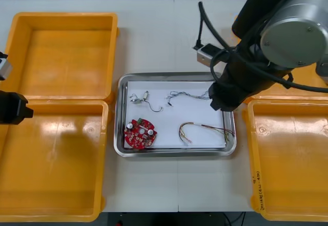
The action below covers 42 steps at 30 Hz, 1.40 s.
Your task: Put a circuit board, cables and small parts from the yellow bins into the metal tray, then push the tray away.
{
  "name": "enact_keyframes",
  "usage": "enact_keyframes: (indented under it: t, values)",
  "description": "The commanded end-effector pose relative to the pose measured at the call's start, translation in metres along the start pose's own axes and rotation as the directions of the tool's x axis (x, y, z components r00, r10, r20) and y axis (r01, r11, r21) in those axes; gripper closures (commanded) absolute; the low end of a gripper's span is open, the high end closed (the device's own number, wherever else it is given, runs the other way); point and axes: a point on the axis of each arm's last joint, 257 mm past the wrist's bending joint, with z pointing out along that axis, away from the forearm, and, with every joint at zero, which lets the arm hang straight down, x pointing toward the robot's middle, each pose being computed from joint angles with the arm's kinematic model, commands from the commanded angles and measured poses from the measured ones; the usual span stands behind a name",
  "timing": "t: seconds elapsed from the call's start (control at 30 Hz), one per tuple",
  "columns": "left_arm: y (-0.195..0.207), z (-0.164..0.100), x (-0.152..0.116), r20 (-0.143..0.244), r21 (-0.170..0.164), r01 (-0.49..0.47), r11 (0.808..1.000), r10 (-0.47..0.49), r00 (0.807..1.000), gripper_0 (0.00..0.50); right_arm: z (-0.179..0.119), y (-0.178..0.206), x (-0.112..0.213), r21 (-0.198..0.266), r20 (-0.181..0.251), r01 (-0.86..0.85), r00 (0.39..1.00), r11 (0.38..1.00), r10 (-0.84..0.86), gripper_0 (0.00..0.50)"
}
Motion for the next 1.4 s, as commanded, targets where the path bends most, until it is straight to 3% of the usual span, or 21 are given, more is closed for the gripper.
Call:
enact_keyframes:
  t: [0.03, 0.53, 0.73, 1.03, 1.4]
  values:
    - [0.010, -0.014, 0.006, 0.008, -0.039, -0.135, 0.990, 0.135, 0.991, 0.000, -0.004, 0.033, -0.029, 0.031, 0.044, 0.136, 0.990, 0.990, -0.137, 0.000]
    - [0.007, -0.013, 0.016, -0.003, -0.037, -0.152, 0.988, 0.152, 0.988, 0.000, 0.038, 0.101, -0.040, 0.010, 0.075, 0.401, 0.913, 0.916, -0.400, 0.000]
    - [0.007, -0.013, 0.016, -0.003, -0.037, -0.152, 0.988, 0.152, 0.988, 0.000, 0.047, 0.107, -0.036, 0.057, 0.051, 0.530, 0.845, 0.846, -0.532, 0.000]
    - [0.007, -0.013, 0.016, -0.003, -0.037, -0.152, 0.988, 0.152, 0.988, 0.000, 0.061, 0.116, -0.032, 0.081, 0.020, 0.695, 0.716, 0.715, -0.698, 0.000]
    - [0.007, -0.013, 0.016, -0.003, -0.037, -0.152, 0.988, 0.152, 0.988, 0.000, 0.092, 0.132, -0.017, 0.097, 0.004, 0.736, 0.673, 0.670, -0.740, 0.000]
